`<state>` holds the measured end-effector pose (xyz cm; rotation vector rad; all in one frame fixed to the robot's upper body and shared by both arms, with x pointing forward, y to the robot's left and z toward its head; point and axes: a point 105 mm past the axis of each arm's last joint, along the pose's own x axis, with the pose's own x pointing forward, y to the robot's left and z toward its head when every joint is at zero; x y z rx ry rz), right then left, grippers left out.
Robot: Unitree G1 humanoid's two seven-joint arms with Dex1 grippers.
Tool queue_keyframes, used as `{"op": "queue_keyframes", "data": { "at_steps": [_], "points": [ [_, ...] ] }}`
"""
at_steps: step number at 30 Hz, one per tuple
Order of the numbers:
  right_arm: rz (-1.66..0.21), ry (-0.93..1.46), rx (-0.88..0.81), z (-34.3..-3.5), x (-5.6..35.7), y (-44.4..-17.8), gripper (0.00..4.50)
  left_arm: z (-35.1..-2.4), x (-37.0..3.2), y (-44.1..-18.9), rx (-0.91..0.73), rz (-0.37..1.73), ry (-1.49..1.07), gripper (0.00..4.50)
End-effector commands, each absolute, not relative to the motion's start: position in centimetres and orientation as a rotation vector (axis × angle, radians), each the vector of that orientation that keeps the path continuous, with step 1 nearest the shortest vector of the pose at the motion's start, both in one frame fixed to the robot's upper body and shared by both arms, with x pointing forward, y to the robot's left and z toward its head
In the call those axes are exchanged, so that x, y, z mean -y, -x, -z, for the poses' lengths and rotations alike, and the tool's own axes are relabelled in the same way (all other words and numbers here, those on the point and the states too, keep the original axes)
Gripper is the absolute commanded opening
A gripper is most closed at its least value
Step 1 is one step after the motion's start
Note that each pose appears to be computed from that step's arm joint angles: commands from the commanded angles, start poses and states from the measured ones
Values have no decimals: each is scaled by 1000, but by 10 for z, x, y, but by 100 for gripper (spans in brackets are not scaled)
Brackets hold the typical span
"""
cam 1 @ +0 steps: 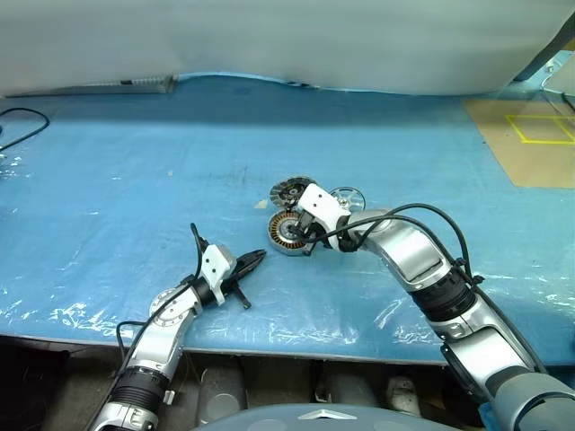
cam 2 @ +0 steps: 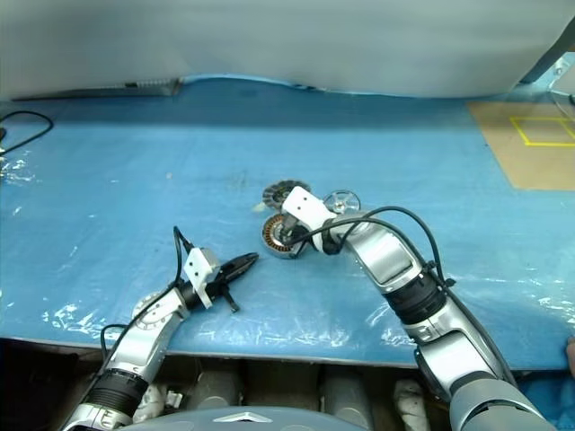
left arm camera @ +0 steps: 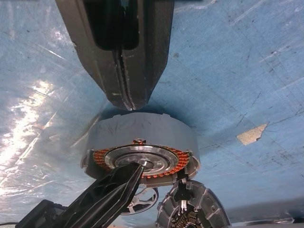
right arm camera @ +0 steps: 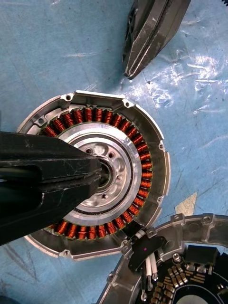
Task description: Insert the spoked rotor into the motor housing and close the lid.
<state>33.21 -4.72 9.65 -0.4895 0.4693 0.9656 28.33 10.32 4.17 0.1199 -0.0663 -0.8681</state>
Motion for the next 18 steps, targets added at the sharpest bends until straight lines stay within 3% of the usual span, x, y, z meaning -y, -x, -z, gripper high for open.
{"op": "queue_keyframes", "data": {
  "at_steps": [1,8,18],
  "points": [
    [-946,499,-481,-92,42,-337,1,-47,-101,-283,96,871,-127,0],
    [-882,483,-466,-97,45,-348,1,-46,-101,-282,92,873,-127,0],
    [-957,542,-592,-85,48,-330,1,-46,-98,-285,94,878,-126,0]
  ]
}}
